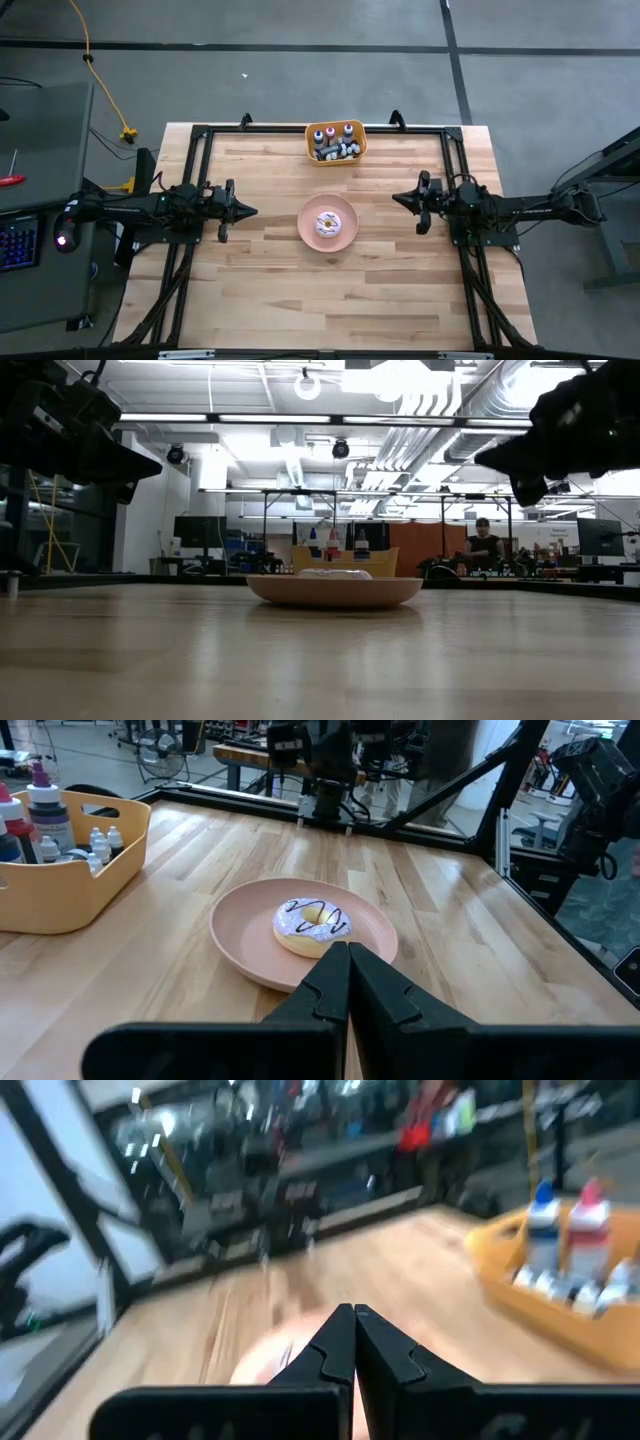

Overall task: Pick & Place food coloring
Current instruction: Return to Home Position

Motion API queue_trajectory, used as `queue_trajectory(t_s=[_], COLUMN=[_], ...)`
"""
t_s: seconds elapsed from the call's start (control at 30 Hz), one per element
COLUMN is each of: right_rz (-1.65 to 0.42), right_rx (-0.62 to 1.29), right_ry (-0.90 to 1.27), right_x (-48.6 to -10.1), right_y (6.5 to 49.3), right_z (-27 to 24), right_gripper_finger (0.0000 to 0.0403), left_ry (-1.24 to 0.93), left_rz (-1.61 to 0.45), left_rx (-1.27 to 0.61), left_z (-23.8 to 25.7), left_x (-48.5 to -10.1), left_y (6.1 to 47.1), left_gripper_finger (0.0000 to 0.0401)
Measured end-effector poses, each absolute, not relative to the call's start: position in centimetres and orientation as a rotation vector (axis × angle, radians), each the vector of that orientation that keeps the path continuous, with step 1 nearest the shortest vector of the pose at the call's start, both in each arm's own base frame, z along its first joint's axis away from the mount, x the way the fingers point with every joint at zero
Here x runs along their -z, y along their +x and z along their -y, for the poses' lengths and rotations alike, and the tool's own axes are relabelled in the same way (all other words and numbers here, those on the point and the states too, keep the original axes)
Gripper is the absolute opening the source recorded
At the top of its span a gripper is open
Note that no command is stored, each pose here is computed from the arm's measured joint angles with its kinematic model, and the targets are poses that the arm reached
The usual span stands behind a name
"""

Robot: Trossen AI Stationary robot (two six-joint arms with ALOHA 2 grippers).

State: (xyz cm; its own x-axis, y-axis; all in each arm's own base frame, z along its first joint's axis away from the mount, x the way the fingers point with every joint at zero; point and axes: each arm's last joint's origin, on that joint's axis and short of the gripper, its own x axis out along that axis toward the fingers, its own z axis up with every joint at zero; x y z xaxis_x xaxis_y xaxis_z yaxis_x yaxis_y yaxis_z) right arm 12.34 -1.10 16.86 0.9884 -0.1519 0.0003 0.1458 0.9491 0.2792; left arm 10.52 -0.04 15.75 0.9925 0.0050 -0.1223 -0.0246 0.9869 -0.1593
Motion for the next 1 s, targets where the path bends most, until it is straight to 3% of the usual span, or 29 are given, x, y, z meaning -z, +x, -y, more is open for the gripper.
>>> queue_trajectory(t_s=[0.5,1.0], right_rz=[-0.31,-0.312], right_rx=[0.055,0.068], right_ry=[0.213,0.186], right_x=[-13.9,-13.9], right_y=[11.5,11.5], right_z=[0.5,0.5], right_gripper_finger=[0.0,0.0], left_ry=[-0.161,-0.161], left_rz=[-0.121,-0.121], left_rx=[-0.017,-0.017], left_z=[0.0,0.0], left_x=[-15.8,-15.8], left_y=[10.5,10.5], left_gripper_finger=[0.0001,0.0001])
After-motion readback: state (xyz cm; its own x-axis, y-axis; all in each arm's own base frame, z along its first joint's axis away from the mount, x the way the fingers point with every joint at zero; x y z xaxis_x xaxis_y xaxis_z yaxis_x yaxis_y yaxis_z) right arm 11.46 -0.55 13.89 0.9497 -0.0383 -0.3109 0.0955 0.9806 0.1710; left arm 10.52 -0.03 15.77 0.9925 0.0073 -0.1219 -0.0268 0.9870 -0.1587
